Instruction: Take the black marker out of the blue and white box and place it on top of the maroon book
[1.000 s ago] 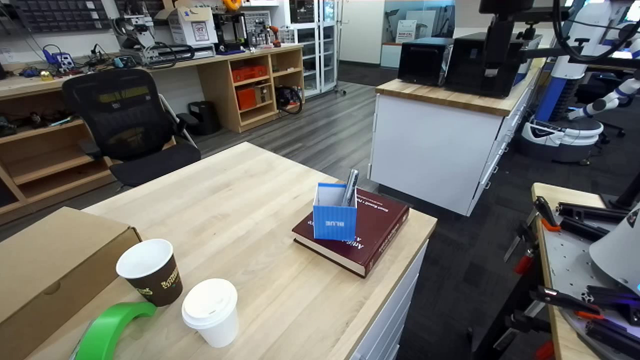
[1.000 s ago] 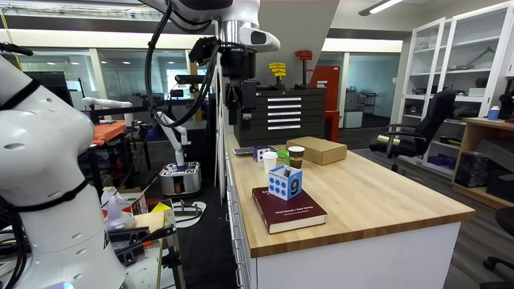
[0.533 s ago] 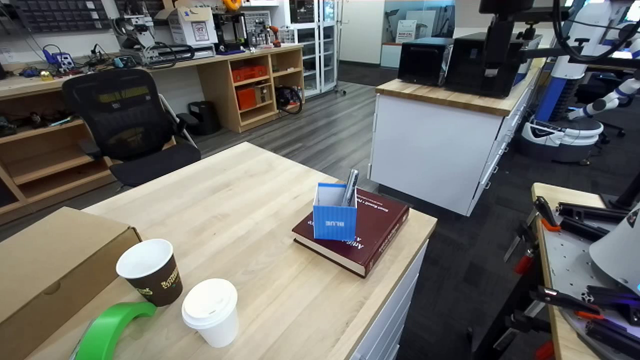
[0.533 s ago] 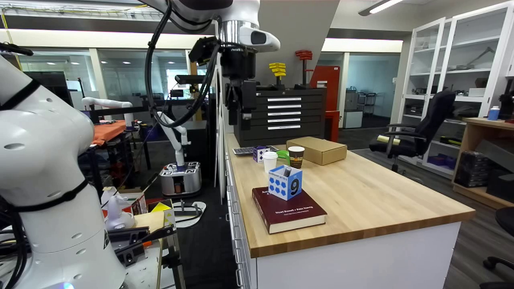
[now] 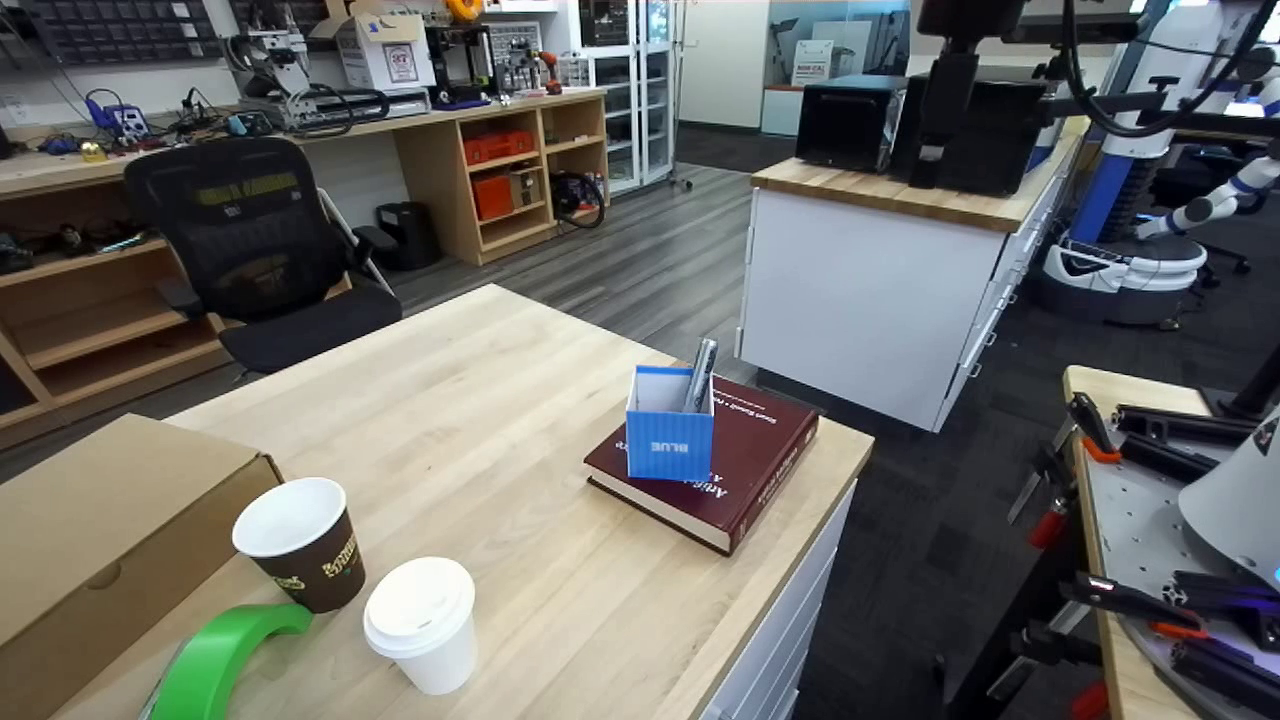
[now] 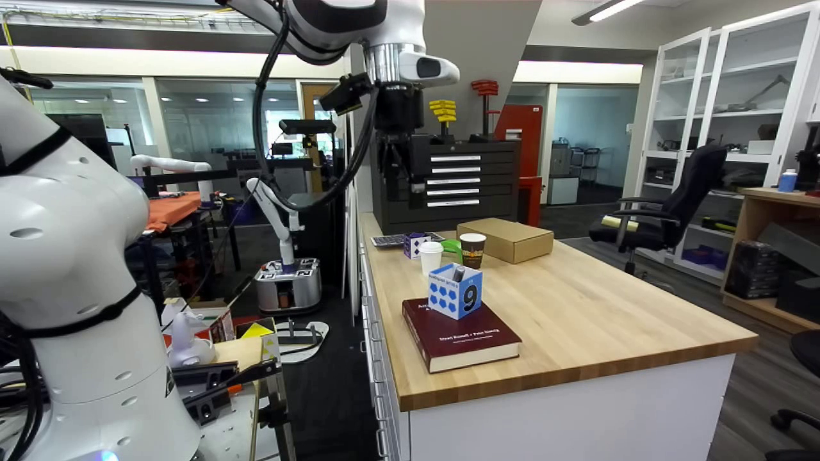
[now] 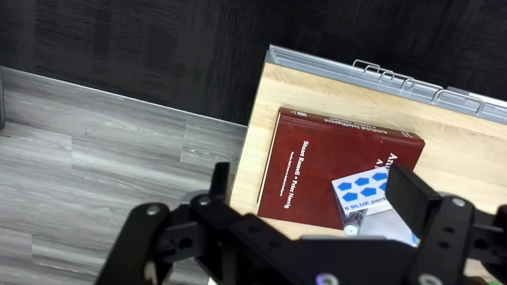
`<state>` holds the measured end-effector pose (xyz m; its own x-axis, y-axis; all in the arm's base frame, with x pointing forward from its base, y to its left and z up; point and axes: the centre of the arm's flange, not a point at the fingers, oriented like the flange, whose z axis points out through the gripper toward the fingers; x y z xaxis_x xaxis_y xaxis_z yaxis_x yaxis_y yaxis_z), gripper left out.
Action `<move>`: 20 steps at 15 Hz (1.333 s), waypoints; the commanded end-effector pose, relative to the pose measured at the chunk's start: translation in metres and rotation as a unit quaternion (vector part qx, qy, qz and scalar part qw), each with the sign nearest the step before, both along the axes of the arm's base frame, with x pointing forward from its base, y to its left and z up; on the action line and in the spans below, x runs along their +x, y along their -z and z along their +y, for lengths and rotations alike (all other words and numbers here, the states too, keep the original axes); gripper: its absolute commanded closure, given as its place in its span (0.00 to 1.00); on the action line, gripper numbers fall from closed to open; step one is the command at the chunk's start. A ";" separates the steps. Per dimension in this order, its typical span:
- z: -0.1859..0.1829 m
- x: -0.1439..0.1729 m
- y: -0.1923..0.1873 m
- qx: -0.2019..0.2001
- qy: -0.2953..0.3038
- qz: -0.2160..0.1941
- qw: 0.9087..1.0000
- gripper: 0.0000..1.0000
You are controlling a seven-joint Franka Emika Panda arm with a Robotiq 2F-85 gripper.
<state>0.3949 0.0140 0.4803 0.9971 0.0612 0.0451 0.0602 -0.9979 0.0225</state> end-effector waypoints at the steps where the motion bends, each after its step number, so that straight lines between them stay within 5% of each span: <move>1: 0.015 0.034 0.007 0.008 -0.018 -0.016 1.000 0.00; 11: 0.092 0.087 0.026 -0.001 -0.111 0.002 0.994 0.00; 20: 0.093 0.081 0.032 -0.006 -0.105 -0.001 0.994 0.00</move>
